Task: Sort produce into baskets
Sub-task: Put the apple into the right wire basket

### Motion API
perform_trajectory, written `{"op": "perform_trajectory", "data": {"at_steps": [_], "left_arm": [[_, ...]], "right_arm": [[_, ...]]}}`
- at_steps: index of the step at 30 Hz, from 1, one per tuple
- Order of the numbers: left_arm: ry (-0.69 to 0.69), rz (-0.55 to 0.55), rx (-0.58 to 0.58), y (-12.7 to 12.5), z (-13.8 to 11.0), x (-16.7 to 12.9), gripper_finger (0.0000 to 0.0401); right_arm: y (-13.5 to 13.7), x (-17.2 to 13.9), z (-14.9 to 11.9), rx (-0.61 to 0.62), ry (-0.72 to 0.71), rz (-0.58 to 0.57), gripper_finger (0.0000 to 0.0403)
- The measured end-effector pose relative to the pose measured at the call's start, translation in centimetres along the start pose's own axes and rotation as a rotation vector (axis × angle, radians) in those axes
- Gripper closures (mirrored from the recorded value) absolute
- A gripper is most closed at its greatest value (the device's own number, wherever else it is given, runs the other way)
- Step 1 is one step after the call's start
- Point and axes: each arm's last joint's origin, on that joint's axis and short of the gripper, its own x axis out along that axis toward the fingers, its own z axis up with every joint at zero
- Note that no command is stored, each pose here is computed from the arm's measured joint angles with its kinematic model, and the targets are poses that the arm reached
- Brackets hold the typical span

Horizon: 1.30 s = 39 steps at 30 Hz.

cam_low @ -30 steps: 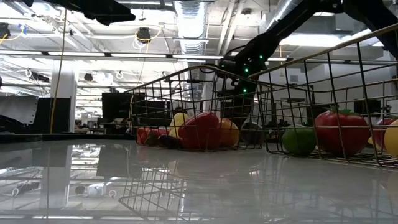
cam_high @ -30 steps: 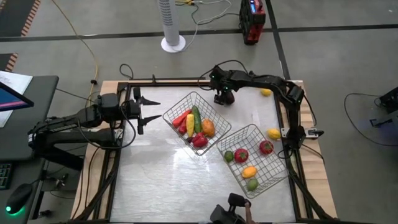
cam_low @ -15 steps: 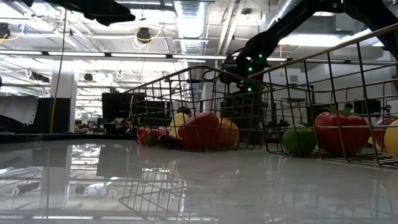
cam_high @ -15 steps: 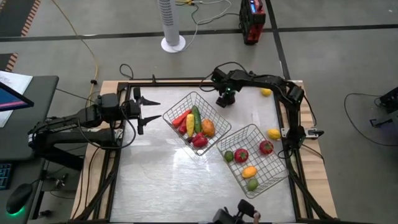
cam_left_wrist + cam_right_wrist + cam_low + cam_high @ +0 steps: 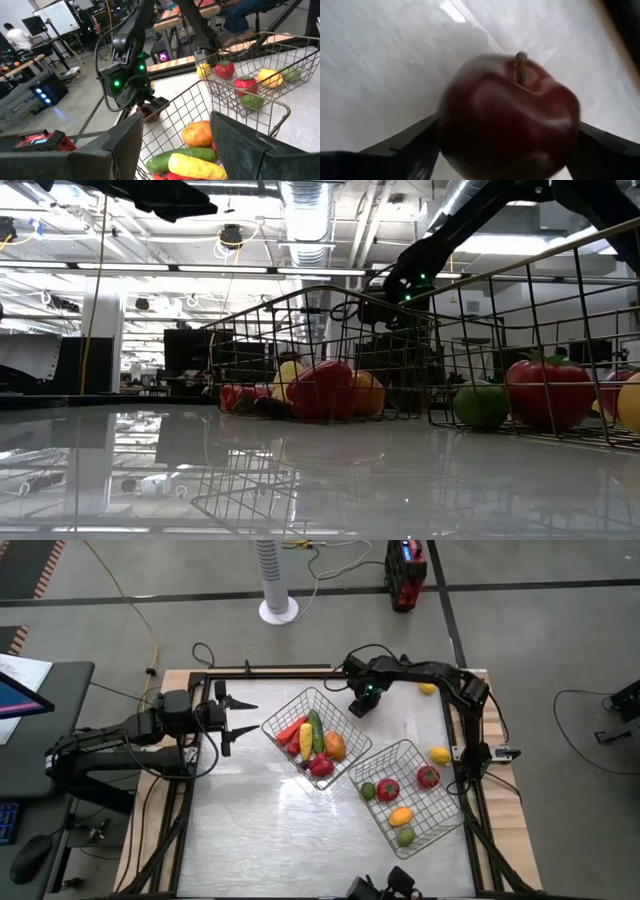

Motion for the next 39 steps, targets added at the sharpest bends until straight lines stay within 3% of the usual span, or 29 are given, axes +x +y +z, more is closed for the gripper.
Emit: {"op": "perform_trajectory", "data": {"at_steps": [6,11,14,20,29,39], "left_arm": [[0.002,-0.001,0.0,0.0,0.0,0.0,0.0182],[0.003,-0.001,0.0,0.0,0.0,0.0,0.0182],[0.008,-0.001,0.0,0.0,-0.1,0.0,0.0182],[0.022,0.039,0.003,0.1,-0.1,0.0,0.0182],[0.024,0.045,0.001,0.1,-0.1,0.0,0.0182],[-0.018,0.053,-0.056,0.2,0.3,0.0,0.0182]], "right_arm": [[0.0,0.5,0.0,-0.01,-0.005,0.003,0.0093],[-0.1,-0.3,0.3,-0.042,0.001,-0.004,0.0095],[-0.7,-2.6,0.4,-0.047,0.035,-0.059,0.0095],[-0.9,-10.3,-0.6,0.013,-0.032,-0.073,0.0078],[7.2,-18.0,-10.2,-0.1,-0.102,0.122,0.0078],[14.6,-18.3,-22.2,-0.002,-0.063,0.259,0.0066]]}}
